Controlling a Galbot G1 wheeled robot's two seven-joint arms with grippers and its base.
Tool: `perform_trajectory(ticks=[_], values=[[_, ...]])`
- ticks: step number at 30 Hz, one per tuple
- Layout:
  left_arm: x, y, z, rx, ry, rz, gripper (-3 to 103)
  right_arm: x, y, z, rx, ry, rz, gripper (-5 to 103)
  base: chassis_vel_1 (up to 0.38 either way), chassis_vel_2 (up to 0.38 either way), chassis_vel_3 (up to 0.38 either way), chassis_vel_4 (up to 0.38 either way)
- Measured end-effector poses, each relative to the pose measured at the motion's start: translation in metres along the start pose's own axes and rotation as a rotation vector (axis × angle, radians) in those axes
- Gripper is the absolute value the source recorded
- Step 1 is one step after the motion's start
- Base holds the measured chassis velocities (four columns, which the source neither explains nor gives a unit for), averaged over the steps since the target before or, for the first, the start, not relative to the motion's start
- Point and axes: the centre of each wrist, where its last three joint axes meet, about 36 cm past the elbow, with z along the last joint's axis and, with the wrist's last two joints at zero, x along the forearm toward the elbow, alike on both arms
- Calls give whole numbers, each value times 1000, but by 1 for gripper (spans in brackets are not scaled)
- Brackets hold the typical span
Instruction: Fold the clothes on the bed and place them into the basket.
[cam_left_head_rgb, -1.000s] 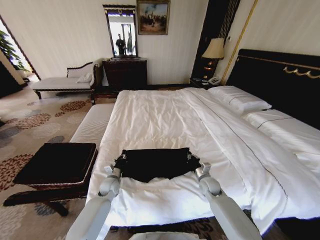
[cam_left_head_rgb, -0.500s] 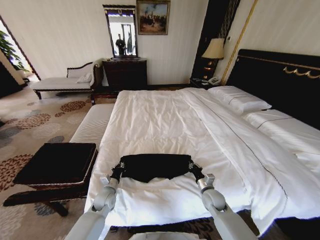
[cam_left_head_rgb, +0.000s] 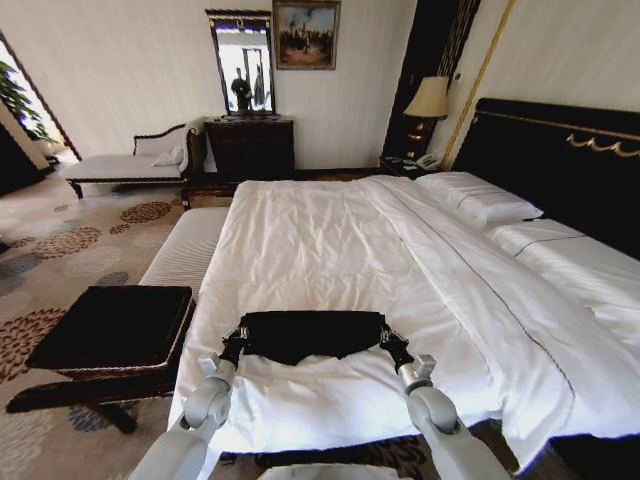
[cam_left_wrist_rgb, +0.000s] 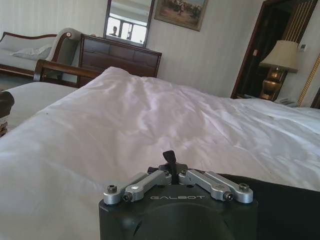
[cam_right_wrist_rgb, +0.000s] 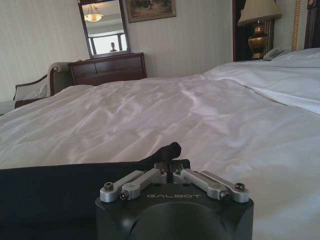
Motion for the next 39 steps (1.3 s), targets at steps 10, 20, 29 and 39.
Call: perform_trajectory(ticks=[10, 20, 29, 39], values=[[49, 2, -15, -33, 2, 14, 22, 36, -1, -7, -18, -8, 17, 28, 0, 0, 0, 0], [23, -15, -73, -15, -35, 54, 59, 27, -10, -70, 59, -42, -58, 72, 0, 0, 0, 0], [-36, -39, -69, -66, 85, 178, 86, -38, -2, -95, 73, 52, -187, 97, 0, 0, 0, 0], [-40, -41, -30, -100, 207, 205, 100, -65, 30, -61, 58, 221, -271, 100, 0, 0, 0, 0]])
